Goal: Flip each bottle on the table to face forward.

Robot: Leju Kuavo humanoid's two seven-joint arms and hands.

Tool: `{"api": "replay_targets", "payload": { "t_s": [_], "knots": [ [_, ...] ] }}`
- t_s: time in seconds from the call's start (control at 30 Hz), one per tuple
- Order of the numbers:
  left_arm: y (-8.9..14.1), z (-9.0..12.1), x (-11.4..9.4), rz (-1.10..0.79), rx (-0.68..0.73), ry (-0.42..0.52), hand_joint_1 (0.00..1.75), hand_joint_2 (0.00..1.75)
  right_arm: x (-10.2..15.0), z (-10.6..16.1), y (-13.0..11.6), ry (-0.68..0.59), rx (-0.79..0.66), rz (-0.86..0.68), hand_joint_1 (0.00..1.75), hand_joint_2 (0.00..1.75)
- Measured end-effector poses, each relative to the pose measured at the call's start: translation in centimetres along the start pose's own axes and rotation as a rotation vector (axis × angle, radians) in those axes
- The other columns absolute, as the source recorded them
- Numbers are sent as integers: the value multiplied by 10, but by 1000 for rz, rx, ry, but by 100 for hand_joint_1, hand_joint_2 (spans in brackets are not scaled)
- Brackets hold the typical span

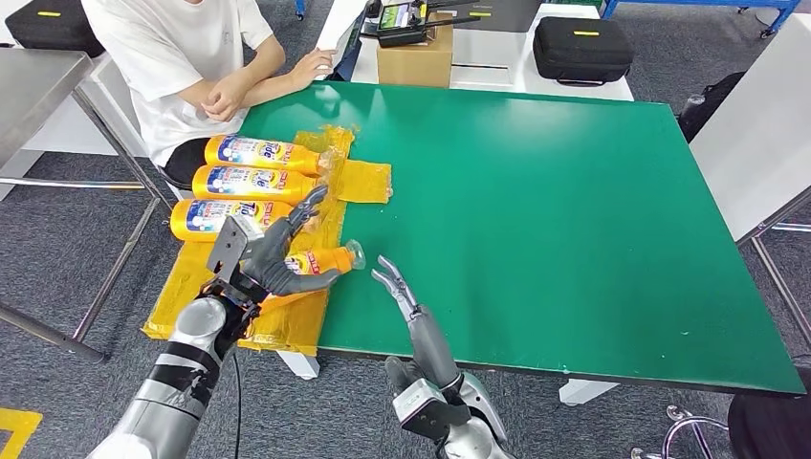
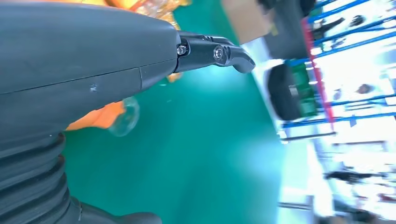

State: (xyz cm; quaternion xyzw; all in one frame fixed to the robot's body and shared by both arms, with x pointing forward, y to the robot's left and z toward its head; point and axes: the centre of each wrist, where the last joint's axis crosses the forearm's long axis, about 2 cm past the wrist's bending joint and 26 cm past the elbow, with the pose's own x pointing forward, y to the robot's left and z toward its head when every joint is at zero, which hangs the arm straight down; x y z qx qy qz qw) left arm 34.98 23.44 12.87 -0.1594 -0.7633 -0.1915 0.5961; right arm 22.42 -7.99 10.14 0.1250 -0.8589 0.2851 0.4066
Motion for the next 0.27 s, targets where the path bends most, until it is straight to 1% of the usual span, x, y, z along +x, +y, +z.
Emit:
{"api": "replay_targets", "payload": {
  "t_s": [0.13,0.27],
  "knots": [
    [-2,2,13,47,-17,-77,0,175,-1,2,-1,6,4,0,0,0],
    [-4,1,25,32,-13,-128,0,175,-2,4,-3,8,5,10,0,0]
  ]
}}
